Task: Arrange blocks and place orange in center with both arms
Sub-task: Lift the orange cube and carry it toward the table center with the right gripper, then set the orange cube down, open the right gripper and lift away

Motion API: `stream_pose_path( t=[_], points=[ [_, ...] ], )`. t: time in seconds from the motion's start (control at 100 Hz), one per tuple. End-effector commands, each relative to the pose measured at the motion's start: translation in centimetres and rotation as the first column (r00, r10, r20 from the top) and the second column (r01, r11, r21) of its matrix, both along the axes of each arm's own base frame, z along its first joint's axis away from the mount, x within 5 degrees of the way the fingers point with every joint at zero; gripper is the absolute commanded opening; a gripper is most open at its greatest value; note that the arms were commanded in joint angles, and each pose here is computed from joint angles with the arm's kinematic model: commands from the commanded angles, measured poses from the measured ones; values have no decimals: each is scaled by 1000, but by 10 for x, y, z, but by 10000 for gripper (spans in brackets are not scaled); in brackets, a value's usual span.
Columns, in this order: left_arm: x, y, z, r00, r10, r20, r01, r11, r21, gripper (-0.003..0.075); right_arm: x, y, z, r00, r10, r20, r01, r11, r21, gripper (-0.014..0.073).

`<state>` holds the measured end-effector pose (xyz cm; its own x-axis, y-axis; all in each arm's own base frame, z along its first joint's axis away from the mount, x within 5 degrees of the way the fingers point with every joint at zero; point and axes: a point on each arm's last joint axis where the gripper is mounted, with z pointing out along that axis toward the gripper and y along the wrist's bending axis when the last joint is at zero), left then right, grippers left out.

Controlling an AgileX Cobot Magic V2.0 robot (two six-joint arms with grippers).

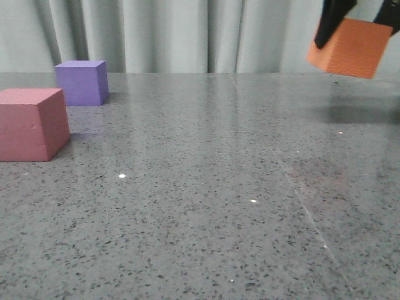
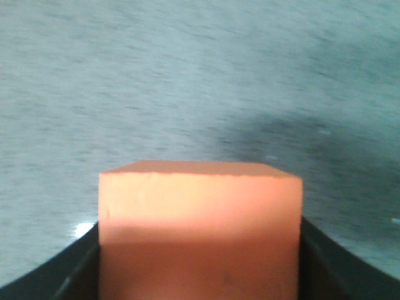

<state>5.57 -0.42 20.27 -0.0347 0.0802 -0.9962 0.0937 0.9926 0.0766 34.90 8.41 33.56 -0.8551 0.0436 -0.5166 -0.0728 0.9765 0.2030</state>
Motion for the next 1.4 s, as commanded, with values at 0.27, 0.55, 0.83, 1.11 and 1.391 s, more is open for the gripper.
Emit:
stream_pose_path(
  t=[0.27, 0.55, 0.83, 1.11, 1.391],
  points=[
    [0, -1, -10, 999, -12, 52, 13, 1000, -14, -19, 3, 87, 27, 992, -15, 122, 12, 1000, 22, 241],
    [0, -1, -10, 999, -12, 52, 13, 1000, -14, -19, 21, 155, 4, 995, 13, 99, -13, 1000, 2, 241],
    [0, -1, -10, 999, -12, 52, 13, 1000, -14, -19, 30, 164, -21, 999, -31, 10, 32, 998, -47, 240],
    [0, -1, -10, 999, -12, 52, 13, 1000, -14, -19, 27, 167, -21, 999, -36, -2, 36, 998, -43, 322],
    [0, -1, -10, 999, -12, 52, 13, 1000, -14, -19, 27, 166, -22, 999, -38, -7, 37, 998, -47, 606]
  ],
)
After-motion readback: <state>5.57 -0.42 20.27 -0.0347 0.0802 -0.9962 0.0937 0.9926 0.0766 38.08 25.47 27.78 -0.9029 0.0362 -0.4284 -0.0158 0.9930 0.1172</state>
